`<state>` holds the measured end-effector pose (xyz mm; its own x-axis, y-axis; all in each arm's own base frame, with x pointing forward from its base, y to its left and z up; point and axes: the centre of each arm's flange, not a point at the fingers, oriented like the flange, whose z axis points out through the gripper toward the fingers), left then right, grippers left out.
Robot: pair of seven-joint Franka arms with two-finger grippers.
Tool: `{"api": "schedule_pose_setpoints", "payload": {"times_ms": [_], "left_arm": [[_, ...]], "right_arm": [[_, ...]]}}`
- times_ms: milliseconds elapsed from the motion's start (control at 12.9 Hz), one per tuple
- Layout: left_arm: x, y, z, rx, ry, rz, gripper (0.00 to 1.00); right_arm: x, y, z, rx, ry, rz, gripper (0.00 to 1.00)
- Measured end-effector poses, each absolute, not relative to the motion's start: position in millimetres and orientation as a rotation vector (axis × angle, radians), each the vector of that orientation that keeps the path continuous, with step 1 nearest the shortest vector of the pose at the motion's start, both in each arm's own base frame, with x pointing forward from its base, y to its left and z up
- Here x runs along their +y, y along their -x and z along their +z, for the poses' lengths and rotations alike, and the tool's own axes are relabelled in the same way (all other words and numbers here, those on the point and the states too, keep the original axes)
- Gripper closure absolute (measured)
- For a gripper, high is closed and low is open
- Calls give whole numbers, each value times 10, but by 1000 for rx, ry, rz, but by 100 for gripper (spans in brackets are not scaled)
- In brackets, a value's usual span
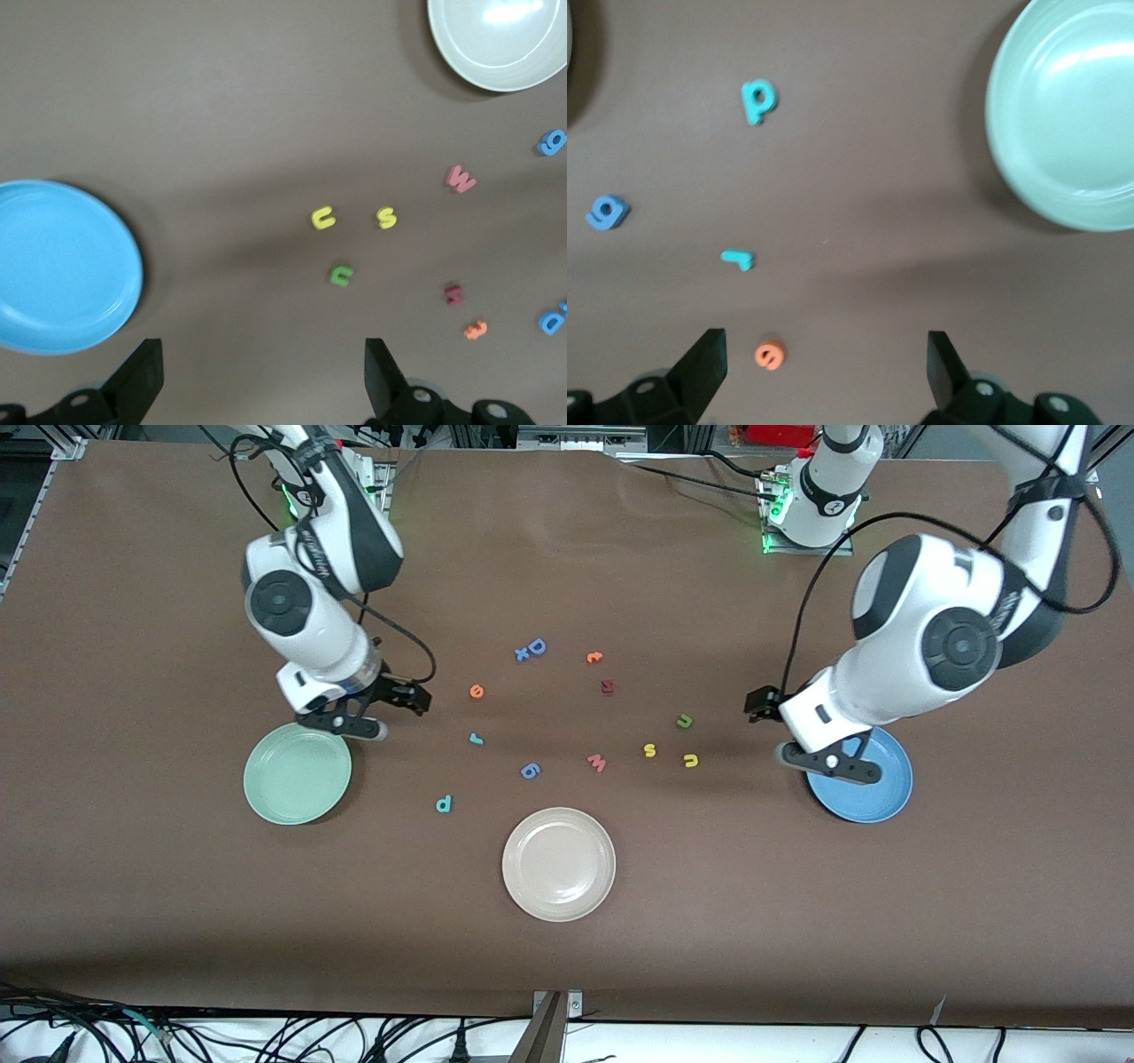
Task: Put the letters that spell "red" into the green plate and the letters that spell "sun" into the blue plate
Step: 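Move the left gripper and the right gripper toward the scattered letters, then grasp the yellow c with the left gripper while the right gripper grasps the orange letter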
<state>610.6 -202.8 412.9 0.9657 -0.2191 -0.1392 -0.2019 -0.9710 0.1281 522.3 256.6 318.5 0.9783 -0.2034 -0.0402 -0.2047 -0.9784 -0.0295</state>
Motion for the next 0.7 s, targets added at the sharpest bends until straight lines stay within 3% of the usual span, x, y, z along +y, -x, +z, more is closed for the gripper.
{"api": "schedule_pose_setpoints", "payload": {"times_ms": [309, 696], "left_arm": [[-2477, -6111, 3573, -273, -3008, -209, 0], [-2849, -5805, 2661, -264, -3072, -206, 0]], "right_arm": [[2975, -4890, 2718, 403, 3108, -4, 0], [3264, -4630, 2217, 505, 3107, -32, 0]]}}
